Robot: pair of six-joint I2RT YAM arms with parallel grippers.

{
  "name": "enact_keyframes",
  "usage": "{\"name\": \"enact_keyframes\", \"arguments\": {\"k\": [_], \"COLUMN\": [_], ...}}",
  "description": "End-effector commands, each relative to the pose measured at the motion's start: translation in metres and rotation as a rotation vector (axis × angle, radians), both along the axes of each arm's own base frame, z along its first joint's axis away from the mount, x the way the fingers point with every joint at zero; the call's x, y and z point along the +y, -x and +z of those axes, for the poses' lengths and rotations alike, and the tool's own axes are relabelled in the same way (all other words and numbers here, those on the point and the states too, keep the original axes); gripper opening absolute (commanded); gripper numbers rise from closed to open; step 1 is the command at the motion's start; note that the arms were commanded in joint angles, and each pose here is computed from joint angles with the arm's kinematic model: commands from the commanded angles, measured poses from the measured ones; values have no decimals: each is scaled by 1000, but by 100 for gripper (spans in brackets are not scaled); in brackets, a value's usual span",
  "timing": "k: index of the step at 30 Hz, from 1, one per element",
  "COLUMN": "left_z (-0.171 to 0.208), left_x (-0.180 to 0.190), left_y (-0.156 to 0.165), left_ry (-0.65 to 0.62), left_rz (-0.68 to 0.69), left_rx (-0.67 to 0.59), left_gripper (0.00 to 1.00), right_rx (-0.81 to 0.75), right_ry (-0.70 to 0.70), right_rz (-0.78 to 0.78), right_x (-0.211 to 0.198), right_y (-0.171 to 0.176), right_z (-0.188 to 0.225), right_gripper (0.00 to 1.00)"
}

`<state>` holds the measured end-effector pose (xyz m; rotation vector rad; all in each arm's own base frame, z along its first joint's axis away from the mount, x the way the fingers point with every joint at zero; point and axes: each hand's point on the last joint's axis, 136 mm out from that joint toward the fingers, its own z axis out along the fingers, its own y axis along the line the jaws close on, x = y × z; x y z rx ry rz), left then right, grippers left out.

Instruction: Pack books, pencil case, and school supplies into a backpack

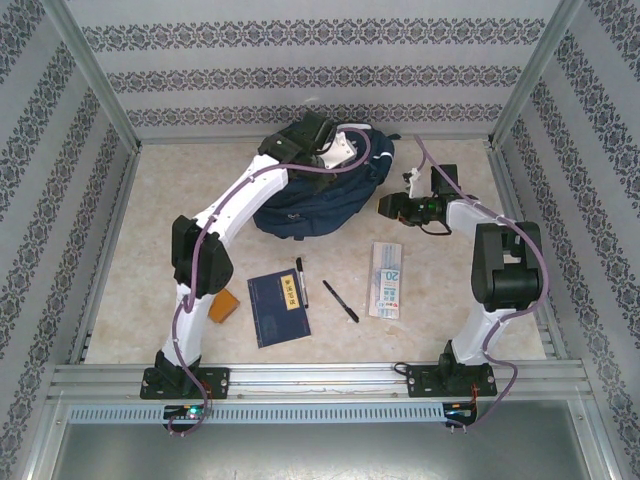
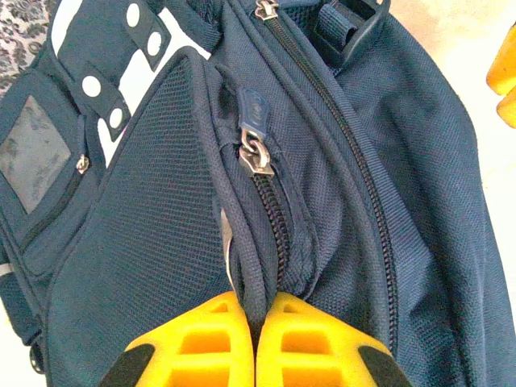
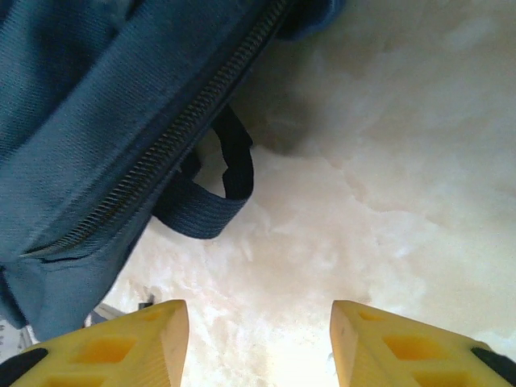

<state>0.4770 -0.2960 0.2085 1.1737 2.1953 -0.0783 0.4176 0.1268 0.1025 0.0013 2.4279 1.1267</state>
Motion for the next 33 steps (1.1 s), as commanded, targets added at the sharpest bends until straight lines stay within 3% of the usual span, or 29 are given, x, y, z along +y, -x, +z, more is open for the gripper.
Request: {"name": "enact_keyframes", "arguments": {"k": [1, 9, 12, 16, 17, 19, 25, 29, 33], "left_z": [57, 15, -2, -12, -11, -4, -9, -25, -39], "left_x": [-3, -37, -59, -67, -64, -55, 14, 63, 94], "left_y": [7, 4, 4, -4, -7, -4, 35, 67, 90], "left_ry": [133, 336, 404, 445, 448, 439, 359, 457, 522], "left_rz": [-3, 105, 110, 150, 181, 222, 492, 675, 777], "left_rx": [-54, 164, 231, 259, 256, 257, 368, 465, 520], "left_gripper": [0, 0, 0, 0, 3, 28, 36, 48, 53], "right_rx": [-134, -318, -323, -263, -241, -214, -162, -185, -201], "right_ry": [-33, 74, 90, 61, 58, 74, 132, 179, 229], "right_rz": [31, 109, 181, 241, 247, 260, 278, 332, 332], "right_x": [20, 72, 83, 95, 99, 107, 126, 149, 159], "right_y": [-2, 43, 63, 77, 79, 84, 91, 87, 74], "right_z": [42, 52, 44, 31, 28, 22, 6, 0, -5], "right_gripper": [49, 48, 47, 39, 38, 38, 38, 41, 46]}}
